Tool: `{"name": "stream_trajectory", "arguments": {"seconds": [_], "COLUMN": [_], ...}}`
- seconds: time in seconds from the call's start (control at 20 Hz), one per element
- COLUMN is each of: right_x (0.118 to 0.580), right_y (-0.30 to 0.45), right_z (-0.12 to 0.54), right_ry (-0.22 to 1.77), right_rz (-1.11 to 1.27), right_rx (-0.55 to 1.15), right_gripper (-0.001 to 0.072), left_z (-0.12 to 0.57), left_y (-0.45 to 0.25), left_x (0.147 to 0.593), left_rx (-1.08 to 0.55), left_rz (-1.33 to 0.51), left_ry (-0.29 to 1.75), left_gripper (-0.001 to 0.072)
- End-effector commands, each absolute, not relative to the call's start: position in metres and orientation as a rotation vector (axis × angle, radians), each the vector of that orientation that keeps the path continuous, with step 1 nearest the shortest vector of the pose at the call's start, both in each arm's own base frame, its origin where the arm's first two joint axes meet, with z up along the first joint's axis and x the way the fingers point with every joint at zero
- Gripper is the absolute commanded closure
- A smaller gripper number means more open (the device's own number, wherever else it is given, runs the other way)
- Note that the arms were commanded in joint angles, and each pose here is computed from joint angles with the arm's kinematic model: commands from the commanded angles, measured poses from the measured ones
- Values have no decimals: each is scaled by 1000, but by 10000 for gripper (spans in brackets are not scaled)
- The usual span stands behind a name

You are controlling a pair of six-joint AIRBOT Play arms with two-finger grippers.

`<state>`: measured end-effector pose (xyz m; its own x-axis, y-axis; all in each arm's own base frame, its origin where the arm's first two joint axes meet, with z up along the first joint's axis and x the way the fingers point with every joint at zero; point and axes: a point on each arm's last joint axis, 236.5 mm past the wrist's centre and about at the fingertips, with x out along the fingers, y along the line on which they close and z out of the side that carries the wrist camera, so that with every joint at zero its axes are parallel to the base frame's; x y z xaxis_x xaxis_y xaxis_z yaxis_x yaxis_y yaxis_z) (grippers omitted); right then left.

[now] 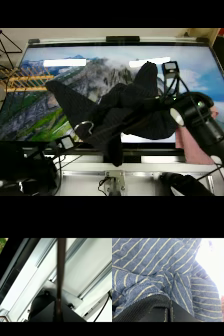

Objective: Fold the shirts.

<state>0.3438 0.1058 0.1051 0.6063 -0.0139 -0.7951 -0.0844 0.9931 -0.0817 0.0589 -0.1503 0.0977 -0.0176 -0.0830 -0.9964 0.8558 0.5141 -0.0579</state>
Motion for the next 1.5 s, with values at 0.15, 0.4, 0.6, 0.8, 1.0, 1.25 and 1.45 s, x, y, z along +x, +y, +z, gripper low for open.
{"name": "stream_trajectory", "arguments": {"seconds": [0.15,0.4,0.6,0.8,1.0,1.25,1.45], "right_x": [343,316,289,272,269,261,265], "right_y": [122,164,218,236,233,242,238], "right_z": [127,180,249,287,323,288,269], "right_ry": [851,701,479,389,294,448,500], "right_rz": [119,405,683,788,800,835,813], "right_rx": [-46,-45,94,209,191,150,90], "right_gripper": [622,623,623,623,623,623,622], "left_z": [71,39,48,73,67,69,68], "left_y": [-165,-226,-258,-250,-229,-263,-276], "left_x": [69,105,125,145,142,159,166], "left_rx": [711,618,640,575,609,482,473], "left_rz": [-775,-715,-769,-680,-607,-630,-658], "left_ry": [1423,1371,1289,1265,1328,1236,1192], "left_gripper": [670,670,670,670,670,670,670]}}
